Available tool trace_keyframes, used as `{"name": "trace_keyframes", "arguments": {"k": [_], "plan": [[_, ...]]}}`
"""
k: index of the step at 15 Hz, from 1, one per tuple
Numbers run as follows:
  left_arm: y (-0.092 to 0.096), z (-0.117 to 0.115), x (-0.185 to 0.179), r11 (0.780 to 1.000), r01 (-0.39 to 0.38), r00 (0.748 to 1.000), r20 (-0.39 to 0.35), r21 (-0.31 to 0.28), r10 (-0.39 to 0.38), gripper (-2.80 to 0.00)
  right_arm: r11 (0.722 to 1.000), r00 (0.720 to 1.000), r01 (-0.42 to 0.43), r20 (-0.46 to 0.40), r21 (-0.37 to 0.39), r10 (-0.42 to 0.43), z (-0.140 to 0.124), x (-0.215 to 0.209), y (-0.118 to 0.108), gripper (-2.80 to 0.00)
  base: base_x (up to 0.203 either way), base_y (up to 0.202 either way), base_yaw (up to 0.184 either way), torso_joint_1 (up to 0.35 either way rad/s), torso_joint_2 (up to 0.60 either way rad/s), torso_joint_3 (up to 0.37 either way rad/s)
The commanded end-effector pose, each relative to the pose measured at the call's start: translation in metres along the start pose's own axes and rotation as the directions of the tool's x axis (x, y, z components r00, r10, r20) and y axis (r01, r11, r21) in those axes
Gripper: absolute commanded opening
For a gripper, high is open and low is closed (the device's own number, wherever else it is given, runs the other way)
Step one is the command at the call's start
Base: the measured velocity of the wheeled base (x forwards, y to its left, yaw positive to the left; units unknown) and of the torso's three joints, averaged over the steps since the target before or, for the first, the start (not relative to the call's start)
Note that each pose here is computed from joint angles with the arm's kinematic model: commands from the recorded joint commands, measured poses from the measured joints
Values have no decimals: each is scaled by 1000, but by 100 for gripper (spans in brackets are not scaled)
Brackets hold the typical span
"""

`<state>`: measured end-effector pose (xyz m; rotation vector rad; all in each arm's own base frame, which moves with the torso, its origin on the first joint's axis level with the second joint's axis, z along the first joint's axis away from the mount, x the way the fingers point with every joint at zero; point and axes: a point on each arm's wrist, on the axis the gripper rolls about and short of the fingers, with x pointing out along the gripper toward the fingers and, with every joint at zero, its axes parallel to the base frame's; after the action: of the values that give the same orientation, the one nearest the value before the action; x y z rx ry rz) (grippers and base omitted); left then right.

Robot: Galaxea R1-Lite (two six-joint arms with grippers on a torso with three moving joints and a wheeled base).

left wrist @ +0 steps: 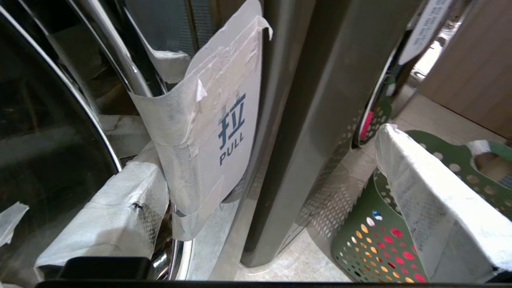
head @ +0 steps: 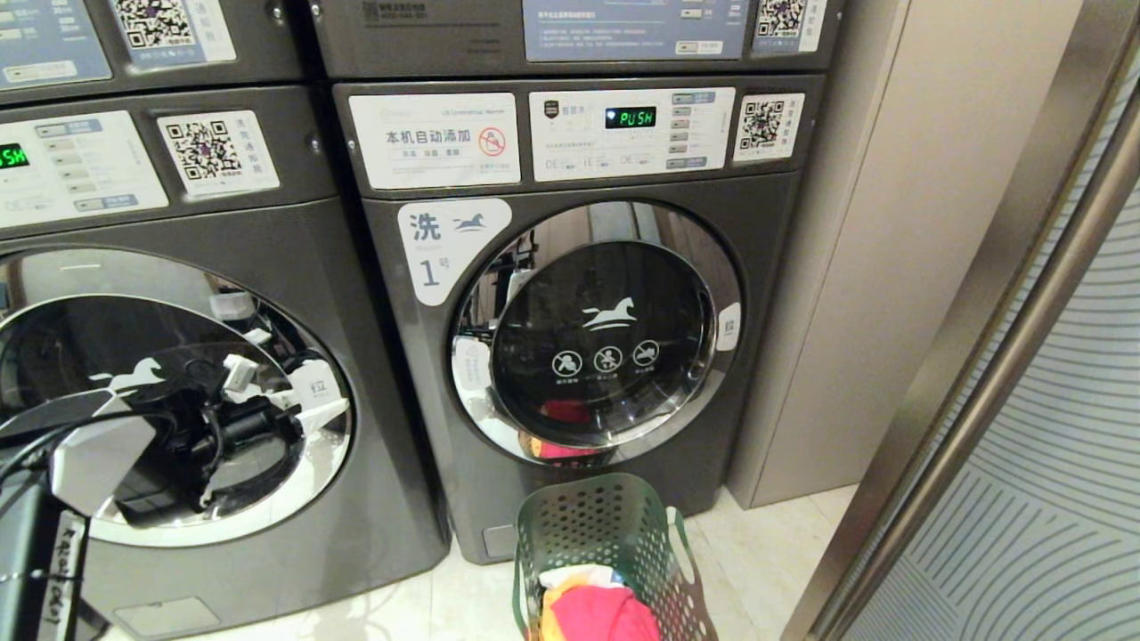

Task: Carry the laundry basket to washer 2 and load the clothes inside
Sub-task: Open the lid of the washing machine

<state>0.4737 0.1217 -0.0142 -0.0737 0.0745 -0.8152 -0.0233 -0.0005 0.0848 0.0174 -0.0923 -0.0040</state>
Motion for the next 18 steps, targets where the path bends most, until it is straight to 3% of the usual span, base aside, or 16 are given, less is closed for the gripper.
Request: {"name": "trace_keyframes", "arguments": {"k": [1, 4, 8, 13, 18], "plan": [[-2, 1, 2, 998, 63, 998, 1, 6, -63, 0, 1000, 999, 0, -34, 0, 0, -9, 2, 0, -280, 0, 0, 0, 0, 0, 0], [-1, -4, 3, 987, 162, 987, -1, 9, -162, 0, 1000, 999, 0, -34, 0, 0, -9, 2, 0, -280, 0, 0, 0, 0, 0, 0], [0, -8, 5, 982, 188, 982, -2, 1, -188, 0, 1000, 999, 0, -34, 0, 0, -9, 2, 0, -280, 0, 0, 0, 0, 0, 0], [-2, -9, 3, 952, 308, 951, -5, 1, -308, 0, 1000, 999, 0, -34, 0, 0, -9, 2, 0, -280, 0, 0, 0, 0, 0, 0], [-4, -8, 2, 938, 347, 938, -6, 6, -347, 0, 1000, 999, 0, -34, 0, 0, -9, 2, 0, -280, 0, 0, 0, 0, 0, 0]]}}
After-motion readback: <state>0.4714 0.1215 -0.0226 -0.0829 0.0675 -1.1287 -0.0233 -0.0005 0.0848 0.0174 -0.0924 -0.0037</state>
